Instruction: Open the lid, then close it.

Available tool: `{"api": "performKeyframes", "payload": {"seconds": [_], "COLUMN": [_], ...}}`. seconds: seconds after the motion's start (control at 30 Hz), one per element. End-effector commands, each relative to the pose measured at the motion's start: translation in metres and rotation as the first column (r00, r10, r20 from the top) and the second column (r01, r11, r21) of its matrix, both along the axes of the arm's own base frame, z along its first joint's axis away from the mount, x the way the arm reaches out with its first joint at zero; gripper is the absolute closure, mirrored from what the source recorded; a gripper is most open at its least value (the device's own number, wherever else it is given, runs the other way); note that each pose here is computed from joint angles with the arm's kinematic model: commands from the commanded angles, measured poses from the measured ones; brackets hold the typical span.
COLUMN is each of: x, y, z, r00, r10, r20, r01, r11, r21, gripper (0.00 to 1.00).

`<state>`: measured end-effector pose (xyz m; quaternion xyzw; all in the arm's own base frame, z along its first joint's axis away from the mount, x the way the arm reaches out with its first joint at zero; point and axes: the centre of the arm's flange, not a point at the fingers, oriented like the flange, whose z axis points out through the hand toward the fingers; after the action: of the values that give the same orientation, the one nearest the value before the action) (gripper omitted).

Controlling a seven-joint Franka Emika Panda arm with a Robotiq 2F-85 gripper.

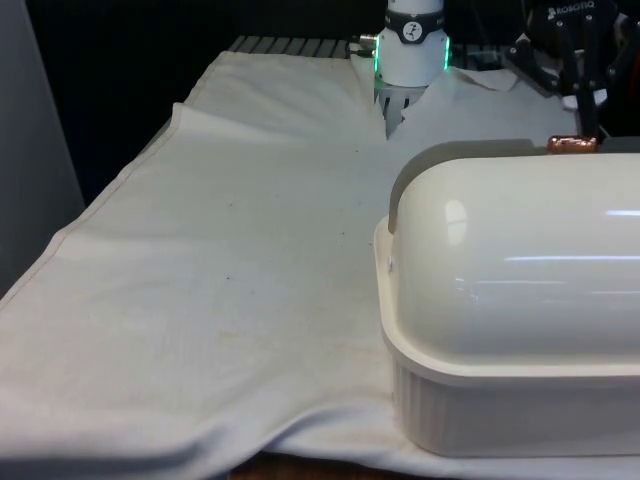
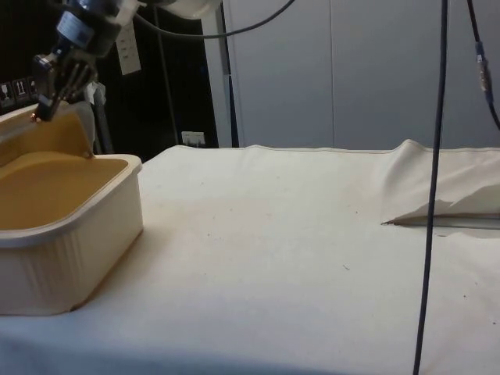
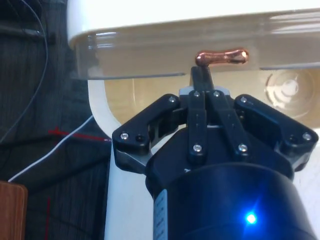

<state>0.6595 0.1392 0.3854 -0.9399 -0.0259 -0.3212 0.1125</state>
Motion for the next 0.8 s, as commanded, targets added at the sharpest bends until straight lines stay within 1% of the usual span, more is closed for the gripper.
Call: {"api": "performKeyframes", "payload": {"seconds": [0.0, 0.13, 0.17, 0.2, 0.23, 0.27, 0.43, 0.47, 0.5, 0.53, 0.67, 0.7, 0.73, 0.77], "x": [0.003, 0.009, 0.008, 0.013, 0.013, 0.016, 0.022, 0.020, 0.023, 0.024, 0.026, 0.026, 0.026, 0.027], "y": [0.003, 0.004, 0.001, 0.004, 0.004, 0.005, 0.005, 0.002, 0.005, 0.004, 0.003, 0.000, 0.002, 0.002], "z": [0.002, 0.004, 0.003, 0.005, 0.005, 0.007, 0.011, 0.009, 0.011, 0.014, 0.020, 0.019, 0.022, 0.023], "r00": [0.9999, 0.9997, 0.9999, 0.9995, 0.9995, 0.9992, 0.9984, 0.9991, 0.9981, 0.9974, 0.9960, 0.9965, 0.9952, 0.9948], "r10": [0.004, 0.005, 0.001, 0.003, 0.003, 0.003, -0.001, -0.003, -0.002, -0.006, -0.010, -0.014, -0.012, -0.013], "r20": [0.014, 0.026, 0.014, 0.032, 0.032, 0.039, 0.057, 0.042, 0.061, 0.071, 0.089, 0.082, 0.097, 0.101], "r01": [-0.004, -0.005, -0.001, -0.004, -0.004, -0.004, -0.001, 0.003, 0.000, 0.004, 0.007, 0.013, 0.009, 0.010], "r11": [0.9999, 0.9999, 1.0000, 0.9999, 0.9999, 0.9998, 0.9997, 0.9999, 0.9997, 0.9996, 0.9995, 0.9997, 0.9995, 0.9995], "r21": [0.012, 0.015, 0.004, 0.016, 0.016, 0.019, 0.024, 0.013, 0.025, 0.028, 0.030, 0.019, 0.030, 0.030], "gripper": [1.00, 1.00, 1.00, 1.00, 1.00, 1.00, 1.00, 1.00, 1.00, 1.00, 1.00, 1.00, 1.00, 1.00]}}
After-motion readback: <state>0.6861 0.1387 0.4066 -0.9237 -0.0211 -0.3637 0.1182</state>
